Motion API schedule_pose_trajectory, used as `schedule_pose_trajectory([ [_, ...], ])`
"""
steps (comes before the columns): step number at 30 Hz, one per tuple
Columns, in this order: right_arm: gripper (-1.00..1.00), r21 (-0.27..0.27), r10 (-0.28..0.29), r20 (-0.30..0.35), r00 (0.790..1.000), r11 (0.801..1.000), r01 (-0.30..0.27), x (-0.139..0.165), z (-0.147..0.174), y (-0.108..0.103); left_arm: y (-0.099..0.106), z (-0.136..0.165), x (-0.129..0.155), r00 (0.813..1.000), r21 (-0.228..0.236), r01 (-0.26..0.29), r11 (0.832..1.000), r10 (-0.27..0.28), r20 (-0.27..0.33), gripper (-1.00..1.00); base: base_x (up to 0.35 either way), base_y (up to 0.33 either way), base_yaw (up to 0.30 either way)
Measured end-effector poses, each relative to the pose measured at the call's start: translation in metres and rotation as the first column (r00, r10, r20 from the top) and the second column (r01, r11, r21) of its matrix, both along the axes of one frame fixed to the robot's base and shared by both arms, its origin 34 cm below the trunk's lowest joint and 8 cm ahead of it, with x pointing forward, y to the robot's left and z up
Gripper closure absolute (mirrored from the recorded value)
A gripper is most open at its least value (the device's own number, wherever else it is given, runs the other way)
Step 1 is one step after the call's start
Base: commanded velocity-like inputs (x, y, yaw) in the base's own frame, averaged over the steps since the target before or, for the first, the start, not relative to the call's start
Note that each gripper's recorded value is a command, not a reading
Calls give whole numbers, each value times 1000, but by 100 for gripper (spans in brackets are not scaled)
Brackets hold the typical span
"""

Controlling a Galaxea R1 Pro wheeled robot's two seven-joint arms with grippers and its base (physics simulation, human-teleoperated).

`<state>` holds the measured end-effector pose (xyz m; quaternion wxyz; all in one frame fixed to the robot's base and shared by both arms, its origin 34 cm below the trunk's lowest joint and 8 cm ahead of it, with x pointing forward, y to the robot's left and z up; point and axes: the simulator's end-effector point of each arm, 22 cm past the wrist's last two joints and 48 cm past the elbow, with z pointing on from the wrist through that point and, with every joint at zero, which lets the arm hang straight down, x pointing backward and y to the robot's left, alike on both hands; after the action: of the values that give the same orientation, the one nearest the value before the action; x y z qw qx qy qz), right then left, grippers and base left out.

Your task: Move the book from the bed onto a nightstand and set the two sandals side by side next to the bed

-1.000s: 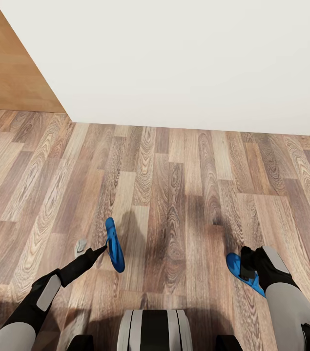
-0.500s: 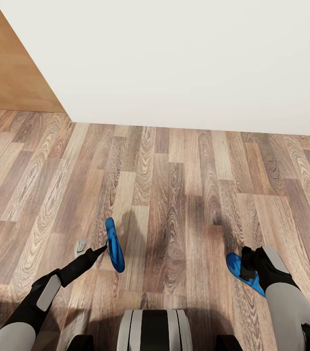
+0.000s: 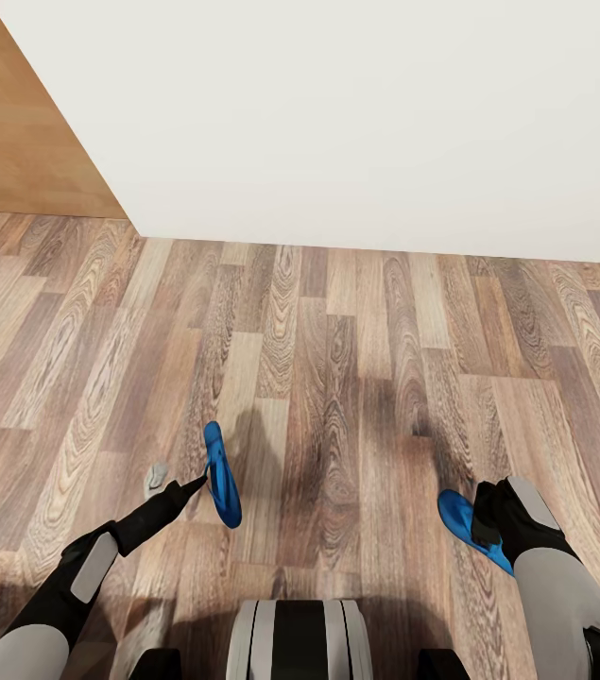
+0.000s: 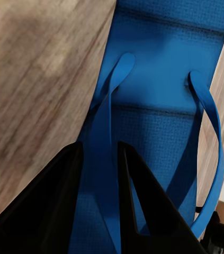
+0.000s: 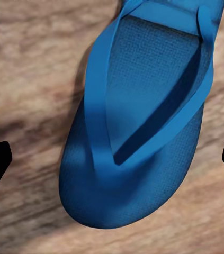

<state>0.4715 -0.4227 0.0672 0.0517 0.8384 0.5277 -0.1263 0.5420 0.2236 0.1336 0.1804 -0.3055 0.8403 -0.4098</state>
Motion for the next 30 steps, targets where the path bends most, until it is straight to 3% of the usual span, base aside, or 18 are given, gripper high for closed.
schedule_pose_trajectory([
  [30, -100, -15, -9, -2, 1000, 1000, 9, -1, 1, -3, 0, 0, 0, 1000, 0, 0, 1000, 0, 0, 100, 0, 0, 0],
])
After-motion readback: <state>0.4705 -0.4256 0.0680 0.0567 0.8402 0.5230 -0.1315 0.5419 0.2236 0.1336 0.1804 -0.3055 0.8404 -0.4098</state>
